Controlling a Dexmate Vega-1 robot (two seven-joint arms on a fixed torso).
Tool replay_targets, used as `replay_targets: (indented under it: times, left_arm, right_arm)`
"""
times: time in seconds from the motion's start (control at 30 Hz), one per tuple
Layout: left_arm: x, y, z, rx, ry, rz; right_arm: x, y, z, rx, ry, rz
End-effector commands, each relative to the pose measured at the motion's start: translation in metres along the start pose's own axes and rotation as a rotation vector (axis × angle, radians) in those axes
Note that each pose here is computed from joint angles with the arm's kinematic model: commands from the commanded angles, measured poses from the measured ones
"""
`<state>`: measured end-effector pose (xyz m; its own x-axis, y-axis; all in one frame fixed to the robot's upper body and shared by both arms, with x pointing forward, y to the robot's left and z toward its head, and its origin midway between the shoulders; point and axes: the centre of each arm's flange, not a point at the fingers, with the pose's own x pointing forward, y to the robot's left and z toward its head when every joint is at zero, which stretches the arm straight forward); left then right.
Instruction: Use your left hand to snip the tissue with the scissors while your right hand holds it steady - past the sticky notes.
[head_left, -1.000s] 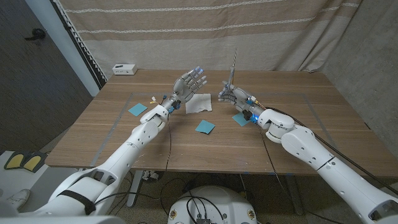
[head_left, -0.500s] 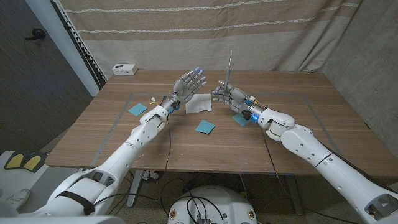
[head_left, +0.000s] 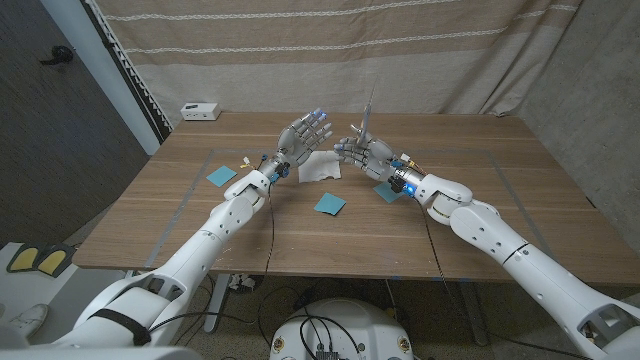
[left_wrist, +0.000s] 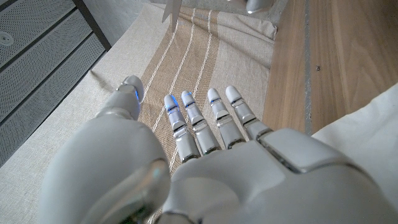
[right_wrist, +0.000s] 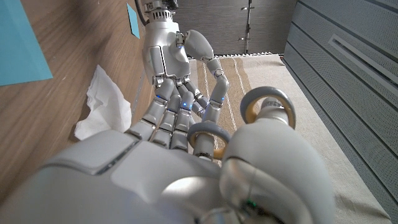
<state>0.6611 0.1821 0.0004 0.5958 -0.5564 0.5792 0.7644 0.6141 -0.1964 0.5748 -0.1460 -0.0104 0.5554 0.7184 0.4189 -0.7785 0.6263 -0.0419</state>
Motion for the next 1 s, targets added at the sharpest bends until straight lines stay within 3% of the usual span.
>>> replay_targets:
  times: [0.03,0.53,1.0]
  left_arm:
    - [-0.002,0.001,0.002,0.004,-0.004,0.000]
    - [-0.010,0.010,0.009,0.021,-0.009,0.030]
    - [-0.018,0.023,0.030,0.107,-0.027,0.059]
  right_arm:
    - [0.004,0.001,0.000,-0.001,0.004,0.066]
    - [0.005,0.001,0.002,-0.004,0.048,0.091]
    - [0.002,-0.001,0.005,-0.015,0.074,0.102]
